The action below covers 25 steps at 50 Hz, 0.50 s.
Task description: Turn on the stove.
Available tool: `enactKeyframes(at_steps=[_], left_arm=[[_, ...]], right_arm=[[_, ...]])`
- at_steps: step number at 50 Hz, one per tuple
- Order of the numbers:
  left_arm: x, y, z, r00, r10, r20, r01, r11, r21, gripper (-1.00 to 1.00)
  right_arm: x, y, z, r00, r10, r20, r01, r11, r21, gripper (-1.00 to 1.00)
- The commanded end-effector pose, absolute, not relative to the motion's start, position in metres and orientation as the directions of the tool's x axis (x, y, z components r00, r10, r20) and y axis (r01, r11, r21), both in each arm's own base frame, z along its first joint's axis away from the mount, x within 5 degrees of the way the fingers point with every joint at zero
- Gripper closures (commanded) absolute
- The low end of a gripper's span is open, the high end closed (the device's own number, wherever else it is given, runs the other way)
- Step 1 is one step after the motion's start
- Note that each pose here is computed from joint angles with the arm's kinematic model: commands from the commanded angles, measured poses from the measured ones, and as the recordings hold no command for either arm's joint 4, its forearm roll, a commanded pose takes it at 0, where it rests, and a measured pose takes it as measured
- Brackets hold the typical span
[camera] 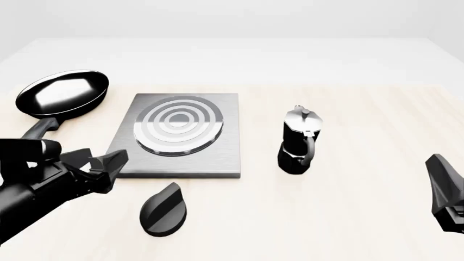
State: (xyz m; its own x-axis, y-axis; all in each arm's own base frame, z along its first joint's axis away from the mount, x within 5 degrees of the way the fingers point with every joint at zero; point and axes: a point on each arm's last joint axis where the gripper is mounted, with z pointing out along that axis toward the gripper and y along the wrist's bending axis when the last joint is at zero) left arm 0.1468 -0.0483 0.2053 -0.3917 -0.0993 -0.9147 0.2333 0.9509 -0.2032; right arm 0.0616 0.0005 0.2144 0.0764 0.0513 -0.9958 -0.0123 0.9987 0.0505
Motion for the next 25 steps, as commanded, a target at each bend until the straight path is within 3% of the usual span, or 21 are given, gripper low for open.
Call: enactKeyframes(at_steps=[1, 14, 25], left_arm=[[0.108, -0.037, 0.225, -0.274, -0.096, -0.957, 0.281, 0.943, -0.175, -1.00], [0.055, -0.020, 0.237, -0.140, -0.147, -0.979, 0.315, 0.931, -0.185, -1.00], [0.046, -0.014, 0.233, -0.094, -0.146, -0.985, 0.286, 0.944, -0.167, -1.00]], right_arm=[[0.063, 0.001, 0.214, 0.073, 0.049, -0.996, -0.014, 0.999, 0.048, -1.00], [0.060, 0.001, 0.214, 0.083, 0.052, -0.995, -0.015, 0.999, 0.050, -1.00], [0.059, 0.001, 0.214, 0.088, 0.051, -0.995, -0.016, 0.999, 0.050, -1.00]])
